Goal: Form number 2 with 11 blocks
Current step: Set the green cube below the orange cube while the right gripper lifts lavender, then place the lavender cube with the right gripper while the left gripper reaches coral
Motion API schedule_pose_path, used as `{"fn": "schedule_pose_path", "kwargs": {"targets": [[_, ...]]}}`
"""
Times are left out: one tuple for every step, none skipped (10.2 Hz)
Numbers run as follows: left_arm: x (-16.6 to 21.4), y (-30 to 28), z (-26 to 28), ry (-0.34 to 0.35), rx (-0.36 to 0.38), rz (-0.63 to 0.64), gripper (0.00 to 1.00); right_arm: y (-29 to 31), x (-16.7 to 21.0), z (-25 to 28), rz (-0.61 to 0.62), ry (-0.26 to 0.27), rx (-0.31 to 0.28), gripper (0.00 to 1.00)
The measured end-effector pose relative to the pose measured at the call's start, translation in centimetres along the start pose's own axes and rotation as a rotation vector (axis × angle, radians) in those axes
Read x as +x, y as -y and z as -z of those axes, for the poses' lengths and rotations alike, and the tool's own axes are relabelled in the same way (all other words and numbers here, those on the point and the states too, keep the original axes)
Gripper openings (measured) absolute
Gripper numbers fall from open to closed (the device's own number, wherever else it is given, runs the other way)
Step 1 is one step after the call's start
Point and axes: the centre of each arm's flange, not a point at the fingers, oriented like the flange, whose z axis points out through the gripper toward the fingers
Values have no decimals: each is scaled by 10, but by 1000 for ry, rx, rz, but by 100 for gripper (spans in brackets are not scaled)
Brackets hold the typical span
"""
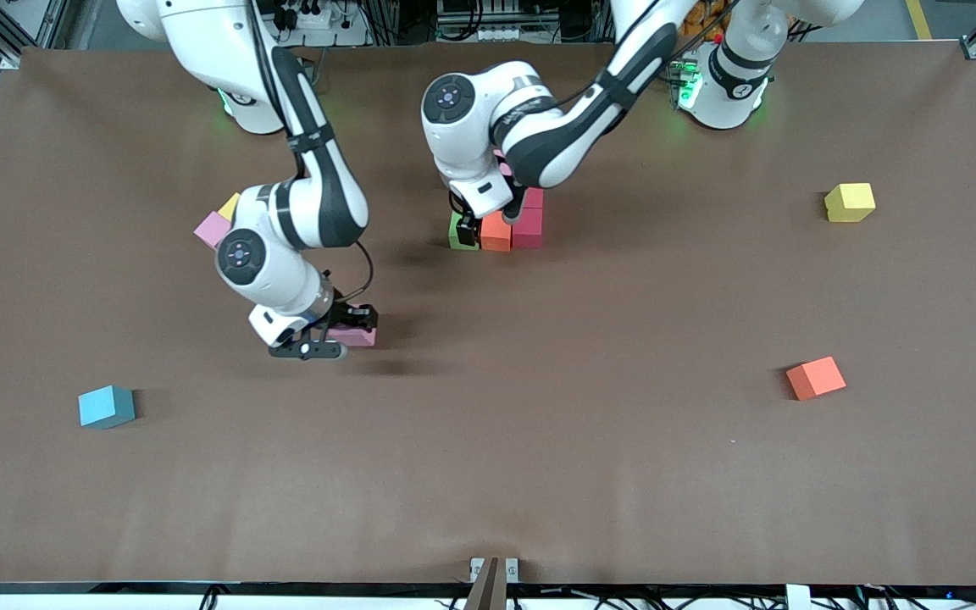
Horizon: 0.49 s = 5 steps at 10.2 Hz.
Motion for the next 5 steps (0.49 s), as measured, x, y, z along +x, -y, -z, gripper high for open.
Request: {"fn": "schedule_pose_path", "kwargs": {"targets": [[18, -8, 14, -3, -3, -49, 100, 17, -9, -2, -11, -6, 1, 63], [36, -15, 24, -16, 3, -104, 100, 36, -19, -5, -25, -12, 3, 63], [57, -23, 33, -28, 12, -164, 100, 58, -32, -8, -45, -14, 3, 63], [78, -31, 39, -38, 25, -220, 100, 79, -44, -13, -66, -14, 1, 63], [101, -38, 43, -48, 46, -299, 100, 99, -56, -19, -85, -15, -4, 63]]}}
